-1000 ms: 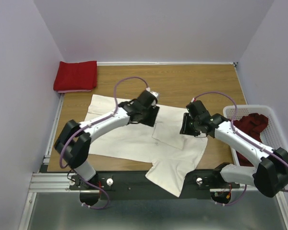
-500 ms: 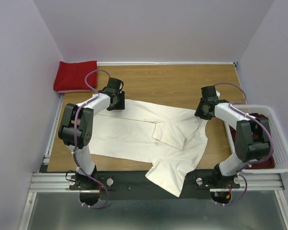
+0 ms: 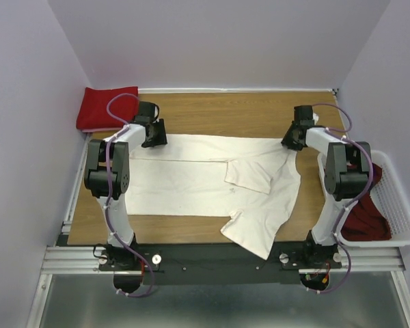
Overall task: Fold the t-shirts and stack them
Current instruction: Fold the tshirt
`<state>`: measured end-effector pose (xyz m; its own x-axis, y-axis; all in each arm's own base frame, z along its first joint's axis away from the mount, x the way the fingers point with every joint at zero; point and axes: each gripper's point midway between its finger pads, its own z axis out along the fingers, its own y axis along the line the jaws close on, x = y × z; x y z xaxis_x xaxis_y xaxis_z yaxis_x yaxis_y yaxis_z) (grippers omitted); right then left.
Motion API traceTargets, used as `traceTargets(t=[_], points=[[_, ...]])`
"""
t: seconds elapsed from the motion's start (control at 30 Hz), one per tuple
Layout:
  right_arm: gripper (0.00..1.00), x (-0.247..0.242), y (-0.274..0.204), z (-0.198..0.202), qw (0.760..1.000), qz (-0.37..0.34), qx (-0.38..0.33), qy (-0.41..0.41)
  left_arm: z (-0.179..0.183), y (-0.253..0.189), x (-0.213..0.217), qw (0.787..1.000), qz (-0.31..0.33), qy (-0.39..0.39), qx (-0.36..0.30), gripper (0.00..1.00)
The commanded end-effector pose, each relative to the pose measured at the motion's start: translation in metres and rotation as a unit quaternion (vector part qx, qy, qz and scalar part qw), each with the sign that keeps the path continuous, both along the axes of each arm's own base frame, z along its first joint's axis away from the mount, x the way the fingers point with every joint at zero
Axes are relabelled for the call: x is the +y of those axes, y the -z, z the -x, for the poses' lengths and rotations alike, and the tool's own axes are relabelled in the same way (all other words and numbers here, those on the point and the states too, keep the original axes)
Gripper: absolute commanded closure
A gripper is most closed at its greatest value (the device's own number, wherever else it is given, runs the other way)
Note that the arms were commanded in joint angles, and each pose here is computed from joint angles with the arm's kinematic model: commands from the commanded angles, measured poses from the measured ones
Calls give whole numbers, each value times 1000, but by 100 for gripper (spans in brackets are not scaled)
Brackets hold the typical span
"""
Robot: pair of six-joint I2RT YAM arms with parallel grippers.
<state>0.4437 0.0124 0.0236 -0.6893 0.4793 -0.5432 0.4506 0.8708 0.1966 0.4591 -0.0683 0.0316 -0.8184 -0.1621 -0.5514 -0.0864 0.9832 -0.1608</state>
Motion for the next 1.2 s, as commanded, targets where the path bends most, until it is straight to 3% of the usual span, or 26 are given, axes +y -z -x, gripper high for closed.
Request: traceTargets(t=[0.0, 0.23, 0.6, 0.87, 1.0, 1.17], points=[[61, -17, 37, -18, 999, 28, 38, 11, -19, 9, -5, 1000, 22, 3, 9, 39], [60, -27, 39, -78, 998, 56, 22, -4, -57, 7, -5, 1000, 31, -6, 0, 39], [60, -84, 27, -102, 998, 63, 1, 25, -68, 8, 11, 999, 39, -26, -6, 39], [53, -58, -62, -121, 995, 19, -90, -38, -75, -67, 17, 995, 34, -43, -84, 37], [46, -33, -105, -108, 990, -7, -124, -73, -55, -128, 17, 990, 23, -41, -133, 32], [42, 10, -125, -48, 987, -23, -116, -110, 17, -139, 15, 991, -13, -44, -126, 30]])
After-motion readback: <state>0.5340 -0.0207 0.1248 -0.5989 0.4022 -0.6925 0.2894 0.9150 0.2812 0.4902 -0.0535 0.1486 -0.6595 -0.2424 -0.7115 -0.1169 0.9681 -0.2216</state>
